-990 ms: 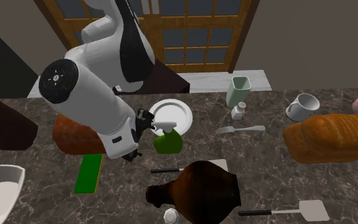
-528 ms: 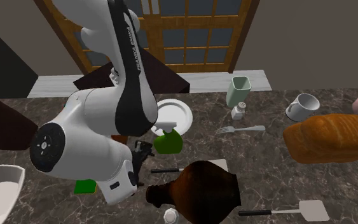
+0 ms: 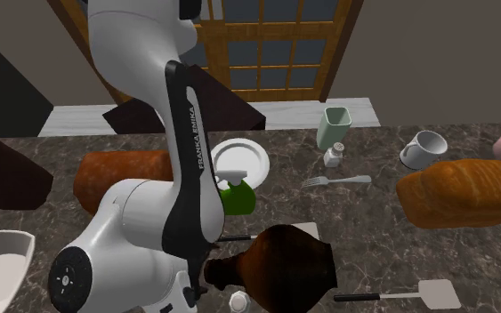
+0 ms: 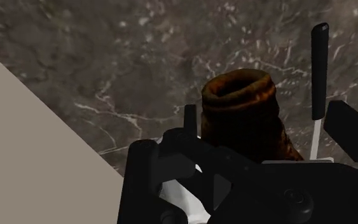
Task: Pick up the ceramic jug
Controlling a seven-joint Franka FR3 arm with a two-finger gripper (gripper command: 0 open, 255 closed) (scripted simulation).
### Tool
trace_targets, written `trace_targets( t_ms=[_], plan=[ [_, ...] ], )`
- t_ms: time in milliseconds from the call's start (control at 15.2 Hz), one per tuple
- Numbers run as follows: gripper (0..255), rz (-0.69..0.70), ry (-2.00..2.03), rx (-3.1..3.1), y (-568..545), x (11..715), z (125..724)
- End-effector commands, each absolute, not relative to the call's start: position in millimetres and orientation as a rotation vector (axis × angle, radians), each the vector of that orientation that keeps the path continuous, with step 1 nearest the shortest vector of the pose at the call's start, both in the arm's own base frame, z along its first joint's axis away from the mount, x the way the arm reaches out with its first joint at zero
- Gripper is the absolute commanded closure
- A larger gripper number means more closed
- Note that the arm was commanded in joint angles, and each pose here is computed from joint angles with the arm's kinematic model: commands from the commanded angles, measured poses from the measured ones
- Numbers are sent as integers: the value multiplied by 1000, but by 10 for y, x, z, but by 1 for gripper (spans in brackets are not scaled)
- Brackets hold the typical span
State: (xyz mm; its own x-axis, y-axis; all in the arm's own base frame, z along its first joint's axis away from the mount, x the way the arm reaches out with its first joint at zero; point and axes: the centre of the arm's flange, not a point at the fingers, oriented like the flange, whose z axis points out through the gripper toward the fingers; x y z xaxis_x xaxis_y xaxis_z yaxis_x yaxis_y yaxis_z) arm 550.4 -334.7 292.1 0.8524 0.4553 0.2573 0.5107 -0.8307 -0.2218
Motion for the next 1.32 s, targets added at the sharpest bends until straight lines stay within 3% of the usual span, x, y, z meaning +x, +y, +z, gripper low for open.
trace_targets(
  t_ms=[0,330,396,1254],
  plan=[
    [0,-282,-734,-2745,-3347,5513,2808],
    [0,-282,-734,-2745,-3347,5513,2619],
    [255,-282,-734,-2745,-3341,5513,2617],
    [255,-282,-734,-2745,-3347,5513,2830]
  ],
)
